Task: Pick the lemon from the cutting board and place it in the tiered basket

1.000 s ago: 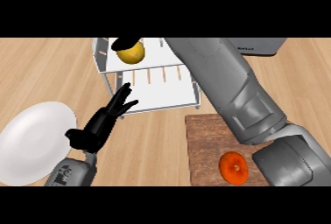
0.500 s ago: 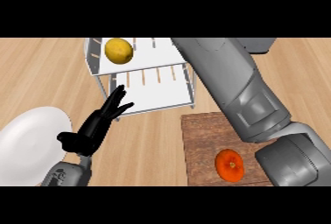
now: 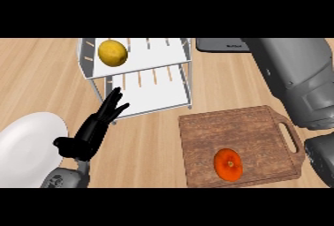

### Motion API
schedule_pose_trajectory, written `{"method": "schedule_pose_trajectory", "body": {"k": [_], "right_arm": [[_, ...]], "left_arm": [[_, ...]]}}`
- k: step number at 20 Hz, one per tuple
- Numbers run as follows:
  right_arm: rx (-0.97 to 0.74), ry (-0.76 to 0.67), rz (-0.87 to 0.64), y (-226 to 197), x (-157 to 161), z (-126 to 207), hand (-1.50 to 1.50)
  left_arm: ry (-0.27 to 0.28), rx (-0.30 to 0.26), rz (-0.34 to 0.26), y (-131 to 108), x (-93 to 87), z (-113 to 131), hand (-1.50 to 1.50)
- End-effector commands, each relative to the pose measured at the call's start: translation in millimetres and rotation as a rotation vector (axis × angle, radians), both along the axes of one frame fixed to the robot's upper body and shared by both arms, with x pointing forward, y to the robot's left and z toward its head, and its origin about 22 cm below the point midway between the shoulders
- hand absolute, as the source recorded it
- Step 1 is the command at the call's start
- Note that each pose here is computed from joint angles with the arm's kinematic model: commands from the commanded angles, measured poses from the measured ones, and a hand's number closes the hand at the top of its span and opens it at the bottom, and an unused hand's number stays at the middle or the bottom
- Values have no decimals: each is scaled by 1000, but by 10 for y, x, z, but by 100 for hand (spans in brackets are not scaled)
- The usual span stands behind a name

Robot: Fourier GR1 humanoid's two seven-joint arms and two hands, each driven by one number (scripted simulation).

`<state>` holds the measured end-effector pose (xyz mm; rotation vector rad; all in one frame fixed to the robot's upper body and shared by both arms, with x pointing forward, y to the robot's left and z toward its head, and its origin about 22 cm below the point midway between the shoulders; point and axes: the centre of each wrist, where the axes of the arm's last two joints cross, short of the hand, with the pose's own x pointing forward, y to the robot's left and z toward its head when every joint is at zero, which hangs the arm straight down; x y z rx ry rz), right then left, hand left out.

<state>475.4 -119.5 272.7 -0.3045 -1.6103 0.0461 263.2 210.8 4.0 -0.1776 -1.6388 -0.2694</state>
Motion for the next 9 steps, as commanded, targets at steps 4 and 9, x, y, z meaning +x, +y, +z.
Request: {"method": "schedule_pose_trajectory", "body": {"k": [4,9], "right_arm": [[128,-90,-80,-1243,-7,-45,-150],[73,-61,-21,-2134,-190,-283,-150]], "left_arm": [[91,50,93,311,-69,-188,0],[116,25,86,316,-167,-259,0]]}}
